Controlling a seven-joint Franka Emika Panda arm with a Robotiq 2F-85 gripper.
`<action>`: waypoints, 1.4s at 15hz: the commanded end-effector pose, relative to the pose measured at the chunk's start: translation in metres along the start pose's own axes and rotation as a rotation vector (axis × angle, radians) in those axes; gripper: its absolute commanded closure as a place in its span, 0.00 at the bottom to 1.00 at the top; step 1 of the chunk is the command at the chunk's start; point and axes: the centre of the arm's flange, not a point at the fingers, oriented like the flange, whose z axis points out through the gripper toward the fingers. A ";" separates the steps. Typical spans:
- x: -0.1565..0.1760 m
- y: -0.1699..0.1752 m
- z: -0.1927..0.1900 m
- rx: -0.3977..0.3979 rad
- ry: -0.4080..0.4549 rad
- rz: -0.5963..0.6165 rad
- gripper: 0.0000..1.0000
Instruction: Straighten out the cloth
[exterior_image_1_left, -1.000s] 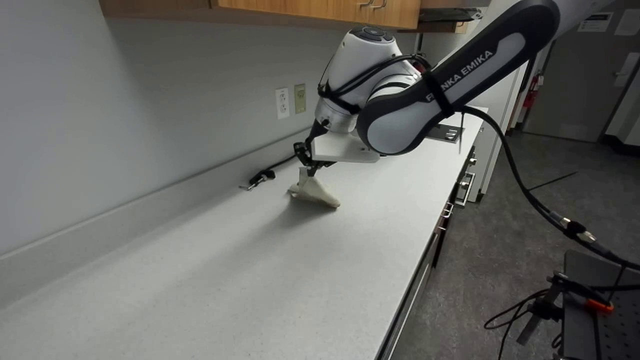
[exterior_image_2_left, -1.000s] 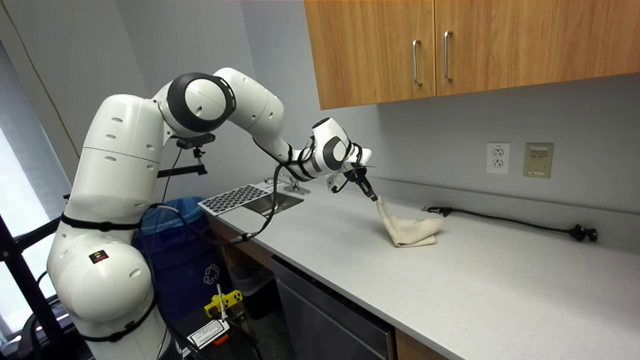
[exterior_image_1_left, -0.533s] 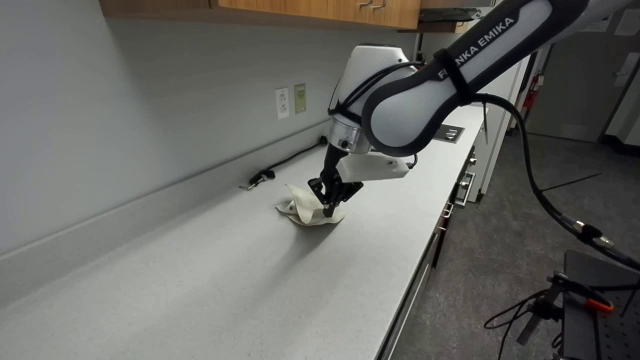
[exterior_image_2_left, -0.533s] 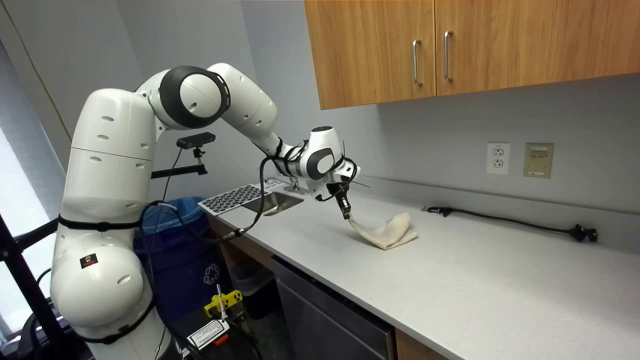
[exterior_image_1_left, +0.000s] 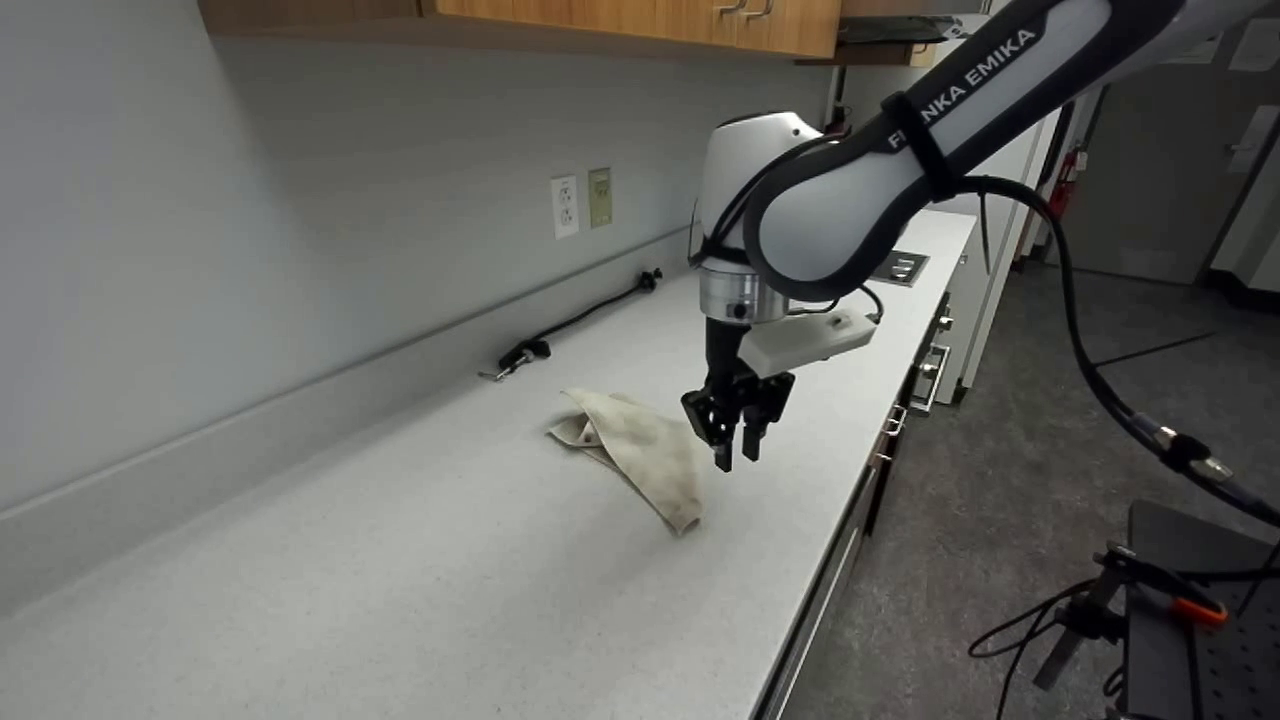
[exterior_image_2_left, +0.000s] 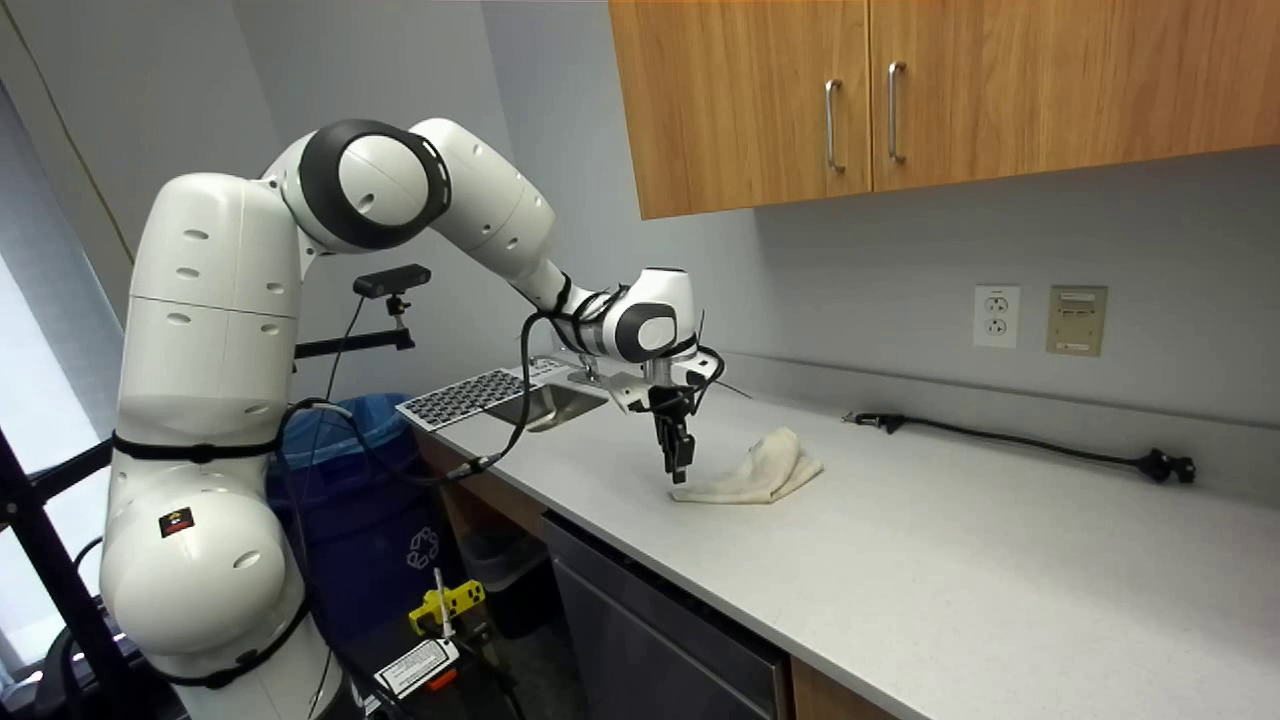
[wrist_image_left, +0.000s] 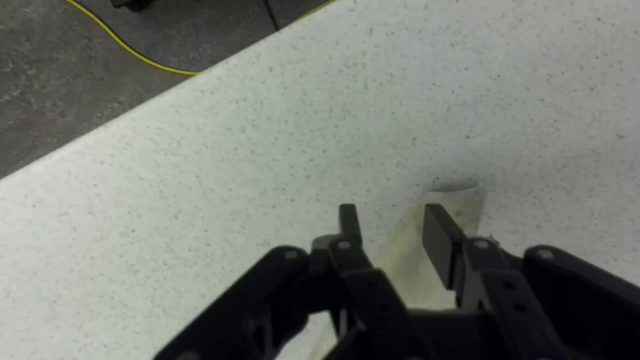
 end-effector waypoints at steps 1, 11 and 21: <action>0.009 0.015 -0.012 -0.039 0.024 -0.016 0.28; 0.073 -0.006 -0.014 -0.073 0.242 -0.014 0.00; 0.133 -0.063 0.000 -0.137 0.472 -0.024 0.00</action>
